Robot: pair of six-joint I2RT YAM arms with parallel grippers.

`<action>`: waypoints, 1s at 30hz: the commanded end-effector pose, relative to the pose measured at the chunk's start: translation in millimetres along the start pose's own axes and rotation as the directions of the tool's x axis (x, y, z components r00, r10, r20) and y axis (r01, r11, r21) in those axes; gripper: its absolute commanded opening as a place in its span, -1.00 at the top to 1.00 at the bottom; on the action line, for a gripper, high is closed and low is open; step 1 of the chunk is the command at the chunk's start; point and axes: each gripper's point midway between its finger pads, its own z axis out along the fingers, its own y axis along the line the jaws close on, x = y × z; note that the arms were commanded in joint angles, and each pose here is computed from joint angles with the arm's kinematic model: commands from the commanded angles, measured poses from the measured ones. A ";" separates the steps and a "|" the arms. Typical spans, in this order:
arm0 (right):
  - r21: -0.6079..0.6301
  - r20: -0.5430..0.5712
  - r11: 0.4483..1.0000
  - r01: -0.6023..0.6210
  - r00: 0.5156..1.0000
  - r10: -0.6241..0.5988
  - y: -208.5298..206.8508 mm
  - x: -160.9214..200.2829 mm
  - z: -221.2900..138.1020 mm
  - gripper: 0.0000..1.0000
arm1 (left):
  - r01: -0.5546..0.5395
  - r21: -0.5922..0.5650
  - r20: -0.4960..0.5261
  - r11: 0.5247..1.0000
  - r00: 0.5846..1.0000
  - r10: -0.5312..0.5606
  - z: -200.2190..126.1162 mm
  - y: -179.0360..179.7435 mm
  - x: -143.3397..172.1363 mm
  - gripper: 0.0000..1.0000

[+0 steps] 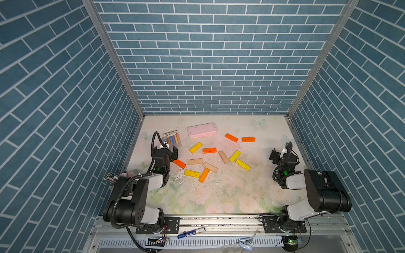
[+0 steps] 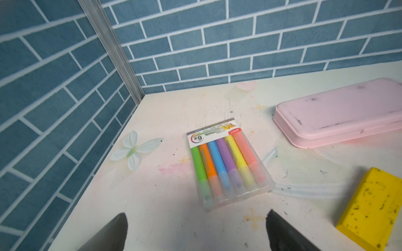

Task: Assemble the number 6 with building blocks
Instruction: Assemble the building block at the center of the board.

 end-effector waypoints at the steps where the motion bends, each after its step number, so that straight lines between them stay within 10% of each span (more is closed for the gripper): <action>1: 0.055 0.046 0.998 -0.007 0.999 0.004 -10.3 -19.0 -12.2 -0.95 | -0.023 -0.064 -0.015 0.998 1.000 0.022 -5.6 8.3 -14.8 -0.98; 16: 0.043 -0.147 0.990 -0.138 0.979 0.143 15.4 -53.8 -35.7 -0.95 | 0.155 0.082 -0.258 0.984 0.957 -0.130 -62.3 -10.7 -70.8 -0.99; 30: -0.398 -0.491 0.917 -0.002 0.845 -0.211 170.0 -9.7 -47.5 -0.77 | 0.094 0.442 -0.450 0.892 0.884 0.130 -54.3 -135.6 -88.5 -0.97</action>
